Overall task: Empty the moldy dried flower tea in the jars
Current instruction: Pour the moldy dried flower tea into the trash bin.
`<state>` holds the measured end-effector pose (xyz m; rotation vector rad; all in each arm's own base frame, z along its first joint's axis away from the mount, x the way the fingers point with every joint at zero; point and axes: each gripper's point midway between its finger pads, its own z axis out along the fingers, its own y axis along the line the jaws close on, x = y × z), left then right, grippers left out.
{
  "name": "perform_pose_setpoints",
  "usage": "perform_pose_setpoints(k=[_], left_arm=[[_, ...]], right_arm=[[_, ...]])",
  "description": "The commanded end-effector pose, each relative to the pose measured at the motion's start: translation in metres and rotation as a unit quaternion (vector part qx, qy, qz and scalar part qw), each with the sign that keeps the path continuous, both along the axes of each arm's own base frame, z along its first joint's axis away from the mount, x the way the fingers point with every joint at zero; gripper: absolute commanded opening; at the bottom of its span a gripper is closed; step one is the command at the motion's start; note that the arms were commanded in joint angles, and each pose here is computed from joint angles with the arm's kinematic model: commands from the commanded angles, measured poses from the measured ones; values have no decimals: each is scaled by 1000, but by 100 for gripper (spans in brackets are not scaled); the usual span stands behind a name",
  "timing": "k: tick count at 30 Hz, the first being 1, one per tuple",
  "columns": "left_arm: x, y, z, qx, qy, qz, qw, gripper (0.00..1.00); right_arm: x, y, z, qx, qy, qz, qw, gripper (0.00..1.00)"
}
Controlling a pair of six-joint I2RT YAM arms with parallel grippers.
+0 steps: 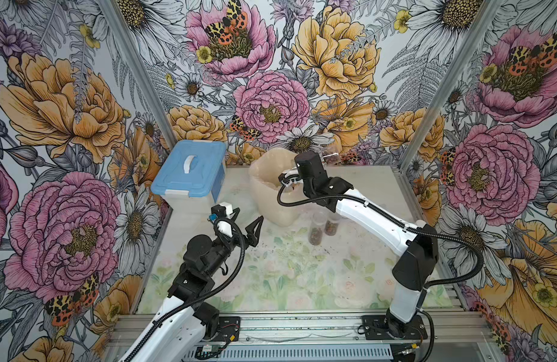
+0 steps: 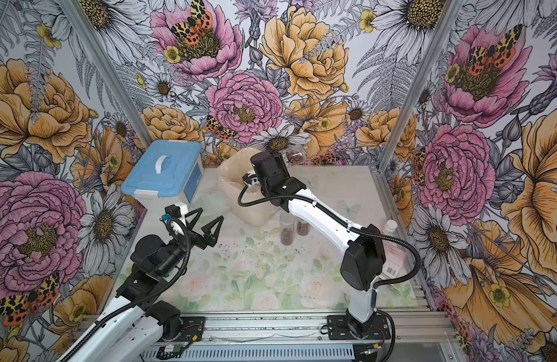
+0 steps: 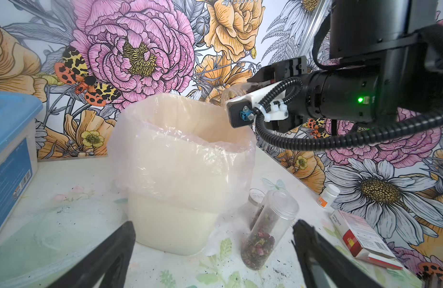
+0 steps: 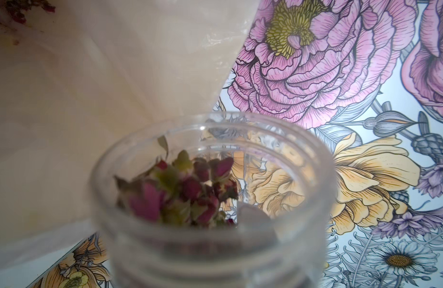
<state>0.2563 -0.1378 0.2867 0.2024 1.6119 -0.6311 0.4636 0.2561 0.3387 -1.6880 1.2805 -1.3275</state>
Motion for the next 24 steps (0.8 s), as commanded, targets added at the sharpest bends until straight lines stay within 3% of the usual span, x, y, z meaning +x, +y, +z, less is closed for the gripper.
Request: perform_pose_setpoints(k=[1,24], left_arm=[[1,6,2,-15,-8,12,1000,99],[5,16,-8,-36,-4,22,999,99]], right_arm=[[8,10,11,0,-18,5,1000,0],[19,21,-12,-22,-2,14,1000,0]])
